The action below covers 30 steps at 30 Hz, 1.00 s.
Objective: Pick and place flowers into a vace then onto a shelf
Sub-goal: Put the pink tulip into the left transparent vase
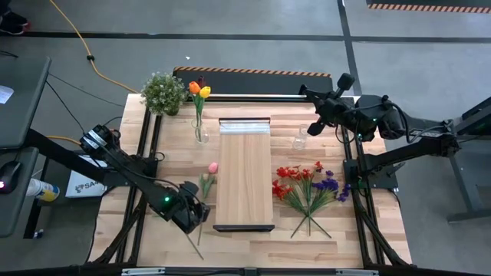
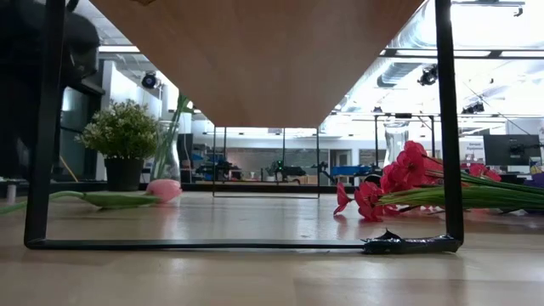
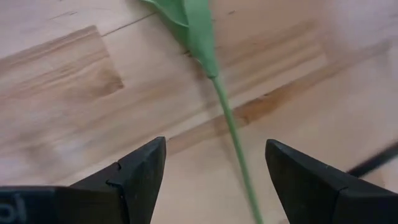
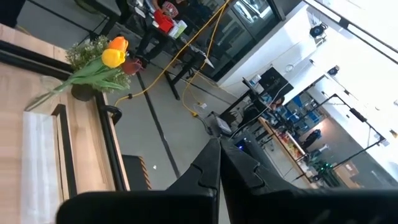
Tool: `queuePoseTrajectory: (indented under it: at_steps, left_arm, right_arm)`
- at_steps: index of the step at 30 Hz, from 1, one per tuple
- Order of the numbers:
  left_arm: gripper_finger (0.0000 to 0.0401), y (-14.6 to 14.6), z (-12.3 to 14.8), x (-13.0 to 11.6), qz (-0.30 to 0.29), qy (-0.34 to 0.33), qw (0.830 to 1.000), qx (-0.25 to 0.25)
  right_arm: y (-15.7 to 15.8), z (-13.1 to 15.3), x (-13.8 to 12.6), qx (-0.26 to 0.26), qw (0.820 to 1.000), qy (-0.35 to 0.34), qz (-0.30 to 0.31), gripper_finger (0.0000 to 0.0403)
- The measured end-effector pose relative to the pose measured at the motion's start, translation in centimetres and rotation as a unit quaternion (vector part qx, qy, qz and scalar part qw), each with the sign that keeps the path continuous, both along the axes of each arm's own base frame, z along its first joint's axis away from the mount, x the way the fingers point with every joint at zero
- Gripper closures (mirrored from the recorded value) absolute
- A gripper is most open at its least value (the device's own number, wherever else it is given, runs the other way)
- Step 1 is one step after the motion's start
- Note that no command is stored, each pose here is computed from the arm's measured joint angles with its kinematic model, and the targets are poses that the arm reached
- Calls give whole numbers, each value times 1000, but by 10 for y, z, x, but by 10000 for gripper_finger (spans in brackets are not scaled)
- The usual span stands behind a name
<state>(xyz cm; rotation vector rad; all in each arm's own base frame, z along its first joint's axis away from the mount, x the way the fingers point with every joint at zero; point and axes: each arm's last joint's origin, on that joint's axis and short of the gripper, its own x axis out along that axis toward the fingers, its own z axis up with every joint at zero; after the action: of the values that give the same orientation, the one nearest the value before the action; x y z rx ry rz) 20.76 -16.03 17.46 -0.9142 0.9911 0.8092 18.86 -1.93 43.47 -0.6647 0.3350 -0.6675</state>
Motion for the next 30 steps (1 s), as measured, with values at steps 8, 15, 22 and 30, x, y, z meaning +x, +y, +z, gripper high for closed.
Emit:
queuePoseTrajectory:
  at_steps: [8,15,22,30]
  left_arm:
    - [93,5,-7,-3,35,-7,999,12]
    - [93,13,-8,9,39,-21,999,11]
    - [93,23,-21,21,20,23,1000,7]
    - [93,20,-34,22,12,60,998,0]
  right_arm:
    - [0,0,0,2,1000,-2,0,402]
    - [0,0,0,2,1000,-1,0,402]
    - [0,0,0,1,1000,-1,0,402]
    - [0,0,0,1,1000,2,0,402]
